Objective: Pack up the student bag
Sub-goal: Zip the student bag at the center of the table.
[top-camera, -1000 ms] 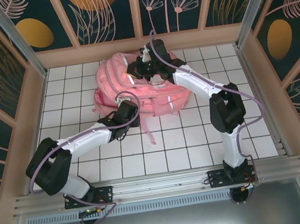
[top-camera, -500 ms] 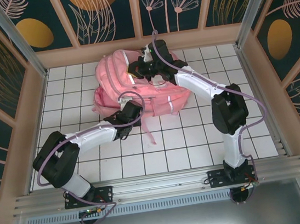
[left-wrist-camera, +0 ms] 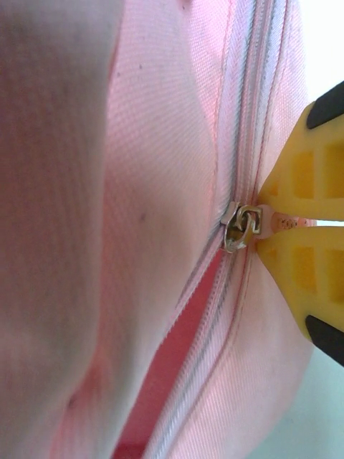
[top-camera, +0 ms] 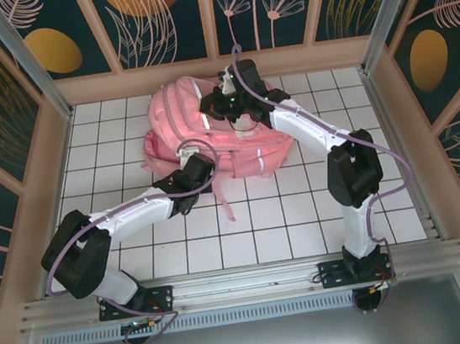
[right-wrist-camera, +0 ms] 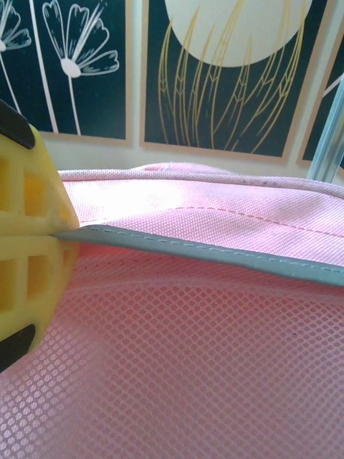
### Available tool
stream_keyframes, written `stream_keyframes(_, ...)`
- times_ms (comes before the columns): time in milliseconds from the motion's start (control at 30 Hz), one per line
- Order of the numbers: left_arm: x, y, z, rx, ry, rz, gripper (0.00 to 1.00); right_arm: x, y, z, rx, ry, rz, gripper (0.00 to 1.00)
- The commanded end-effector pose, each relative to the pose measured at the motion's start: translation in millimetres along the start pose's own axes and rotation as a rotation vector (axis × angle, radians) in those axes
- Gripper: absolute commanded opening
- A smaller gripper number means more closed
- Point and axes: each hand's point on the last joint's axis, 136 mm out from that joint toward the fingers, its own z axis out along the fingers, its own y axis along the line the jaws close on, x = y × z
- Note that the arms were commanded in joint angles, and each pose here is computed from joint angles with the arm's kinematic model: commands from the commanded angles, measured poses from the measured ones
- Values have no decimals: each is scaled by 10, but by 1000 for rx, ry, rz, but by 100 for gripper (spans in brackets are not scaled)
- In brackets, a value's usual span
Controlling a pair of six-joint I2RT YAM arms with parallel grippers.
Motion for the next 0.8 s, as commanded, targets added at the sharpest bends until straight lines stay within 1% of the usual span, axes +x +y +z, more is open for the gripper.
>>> stream_keyframes(0, -51, 243, -107, -104, -21, 31, 0, -229, 214, -349, 33, -90, -105, 0)
stream_keyframes(233, -50, 388, -130, -133, -4, 7, 0, -206, 60, -403, 121, -91, -152, 0)
stream_keyframes(433, -141, 534, -148, -130, -3, -48, 0, -139, 9, -400, 136, -55, -187, 0)
stream_keyframes(633, -338, 641, -250, -145, -28, -55, 0, -120, -197, -395, 243, -23, -240, 0)
stream_keyframes(767, -325, 728, -241, -153, -5, -68, 0, -128, -274, -431, 293, -26, -267, 0)
